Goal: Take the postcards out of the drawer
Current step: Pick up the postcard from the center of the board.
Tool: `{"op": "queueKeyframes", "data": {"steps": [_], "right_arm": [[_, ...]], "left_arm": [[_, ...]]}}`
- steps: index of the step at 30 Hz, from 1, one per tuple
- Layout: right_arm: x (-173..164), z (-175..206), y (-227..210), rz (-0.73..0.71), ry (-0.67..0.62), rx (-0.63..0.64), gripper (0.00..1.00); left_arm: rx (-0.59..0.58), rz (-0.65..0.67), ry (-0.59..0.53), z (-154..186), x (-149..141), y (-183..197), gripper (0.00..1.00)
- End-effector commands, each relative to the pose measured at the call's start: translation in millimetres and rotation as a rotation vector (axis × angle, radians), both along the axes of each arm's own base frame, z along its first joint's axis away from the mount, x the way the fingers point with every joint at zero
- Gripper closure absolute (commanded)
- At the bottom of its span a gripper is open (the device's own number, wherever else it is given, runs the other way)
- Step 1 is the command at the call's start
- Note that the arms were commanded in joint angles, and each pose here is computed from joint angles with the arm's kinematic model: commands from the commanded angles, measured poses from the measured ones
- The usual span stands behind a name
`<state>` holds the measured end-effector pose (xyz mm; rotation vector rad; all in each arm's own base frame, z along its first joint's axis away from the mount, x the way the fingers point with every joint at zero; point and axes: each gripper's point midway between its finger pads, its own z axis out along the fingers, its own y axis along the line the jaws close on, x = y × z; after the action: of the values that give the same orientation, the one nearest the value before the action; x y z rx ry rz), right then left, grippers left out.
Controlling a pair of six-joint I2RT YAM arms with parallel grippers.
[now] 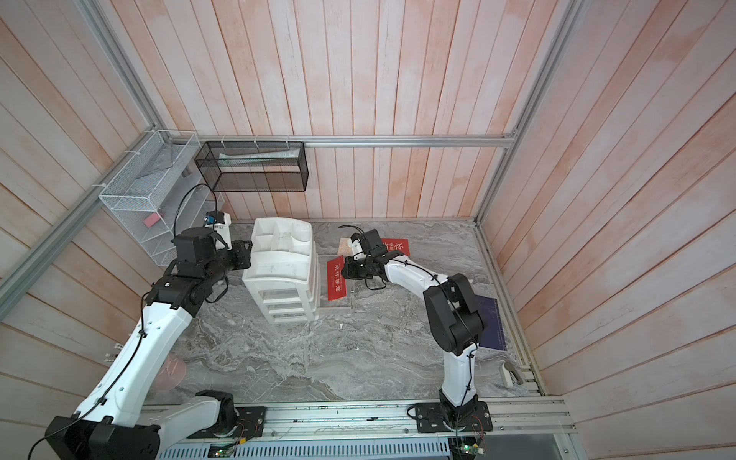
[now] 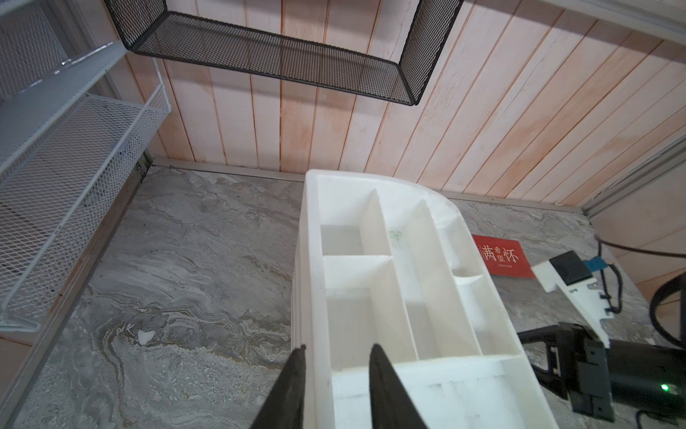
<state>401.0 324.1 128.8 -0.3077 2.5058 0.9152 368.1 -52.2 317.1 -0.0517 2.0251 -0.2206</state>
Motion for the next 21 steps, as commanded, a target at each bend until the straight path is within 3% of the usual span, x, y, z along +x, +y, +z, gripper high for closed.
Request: {"op": "queueKeyframes", "data": {"steps": [1,10,21], "right_arm": [[11.5,41.3,-18.0,-0.020,-0.146,-0.076,0.99],[22.3,91.6,-47.3,0.011,-0.368,-0.139,1.00],[-7.2,172.7,-71.4,0.140,-0.830,-0.198,1.00]], "left_arm": [[0.010,-0.025,-0.075,23.7,-4.4,-1.4,0.68],[0.005,-0.188,-0.158,46.1,-11.6,-38.5,0.63],[0.045,-0.438,-0.208,57.3,-26.9,-102.8,0.59]]}}
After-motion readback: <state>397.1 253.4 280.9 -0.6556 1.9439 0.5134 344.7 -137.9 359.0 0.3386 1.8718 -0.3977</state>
